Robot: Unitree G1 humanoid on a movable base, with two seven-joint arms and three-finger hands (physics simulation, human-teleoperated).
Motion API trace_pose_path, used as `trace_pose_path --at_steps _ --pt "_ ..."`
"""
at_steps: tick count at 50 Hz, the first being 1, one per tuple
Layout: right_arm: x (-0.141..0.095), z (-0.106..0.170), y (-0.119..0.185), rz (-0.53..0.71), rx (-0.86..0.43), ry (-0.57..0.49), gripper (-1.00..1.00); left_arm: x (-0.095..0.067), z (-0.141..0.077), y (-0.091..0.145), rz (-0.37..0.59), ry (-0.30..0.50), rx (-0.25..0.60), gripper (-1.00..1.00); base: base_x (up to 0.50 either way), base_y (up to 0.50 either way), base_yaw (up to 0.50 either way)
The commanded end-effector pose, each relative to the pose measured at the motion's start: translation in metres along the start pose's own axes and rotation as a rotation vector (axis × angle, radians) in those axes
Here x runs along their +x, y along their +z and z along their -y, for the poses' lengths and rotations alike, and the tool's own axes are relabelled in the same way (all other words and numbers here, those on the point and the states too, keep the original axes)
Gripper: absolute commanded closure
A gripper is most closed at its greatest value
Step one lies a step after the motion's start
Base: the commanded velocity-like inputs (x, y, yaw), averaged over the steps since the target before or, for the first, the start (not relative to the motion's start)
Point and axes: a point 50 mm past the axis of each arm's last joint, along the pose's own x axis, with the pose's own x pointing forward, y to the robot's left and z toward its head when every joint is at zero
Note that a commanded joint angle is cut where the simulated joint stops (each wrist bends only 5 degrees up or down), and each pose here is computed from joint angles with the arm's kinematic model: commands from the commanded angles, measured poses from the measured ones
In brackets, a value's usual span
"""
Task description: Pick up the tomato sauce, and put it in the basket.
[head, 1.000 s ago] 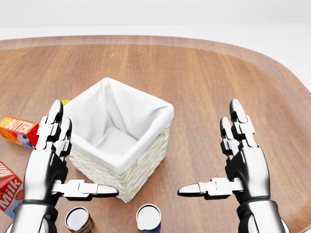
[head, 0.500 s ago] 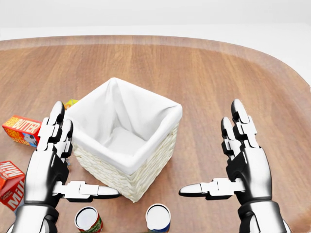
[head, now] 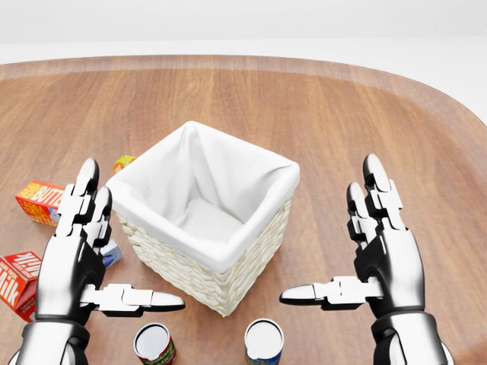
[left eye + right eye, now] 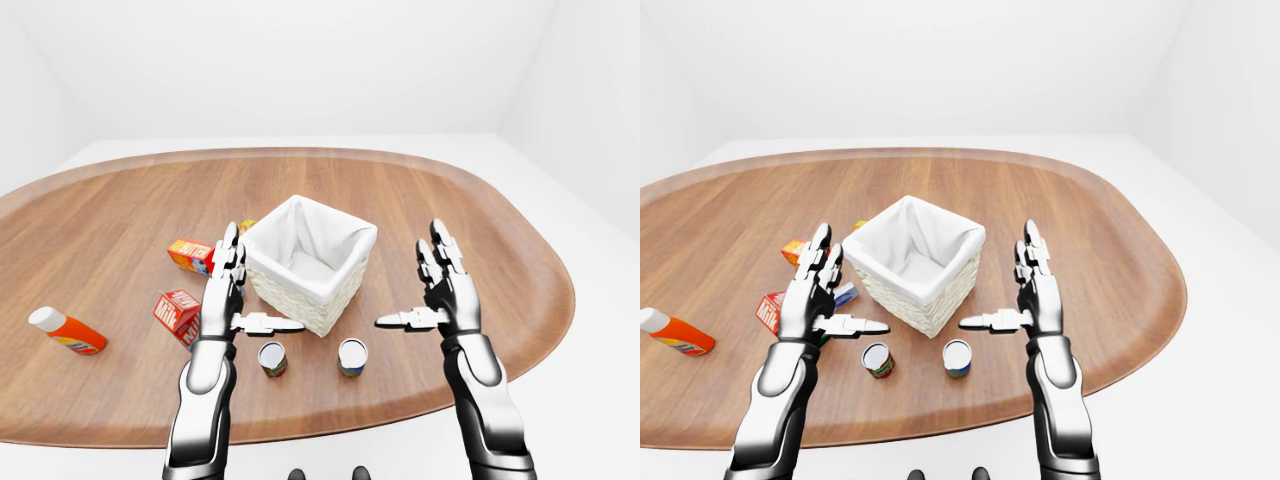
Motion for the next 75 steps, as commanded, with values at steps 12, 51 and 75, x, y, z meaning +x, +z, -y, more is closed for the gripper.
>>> trace_pose_path --at_steps 12,51,75 --pt "0.000 0.001 -0.002 -0.007 -0.004 -0.003 -1.00 -0.001 -0.005 -0.006 -0.028 0.015 0.018 -1.00 0.00 0.00 0.00" --pt "0.000 -0.001 -0.009 -0.040 -0.006 0.005 -1.00 -0.016 -0.009 0.018 0.042 0.012 0.292 -1.00 0.00 0.00 0.00" --pt "0.000 -0.001 -0.009 -0.040 0.002 0.006 -1.00 -0.018 -0.010 0.019 0.025 0.001 0.441 -1.00 0.00 0.00 0.00"
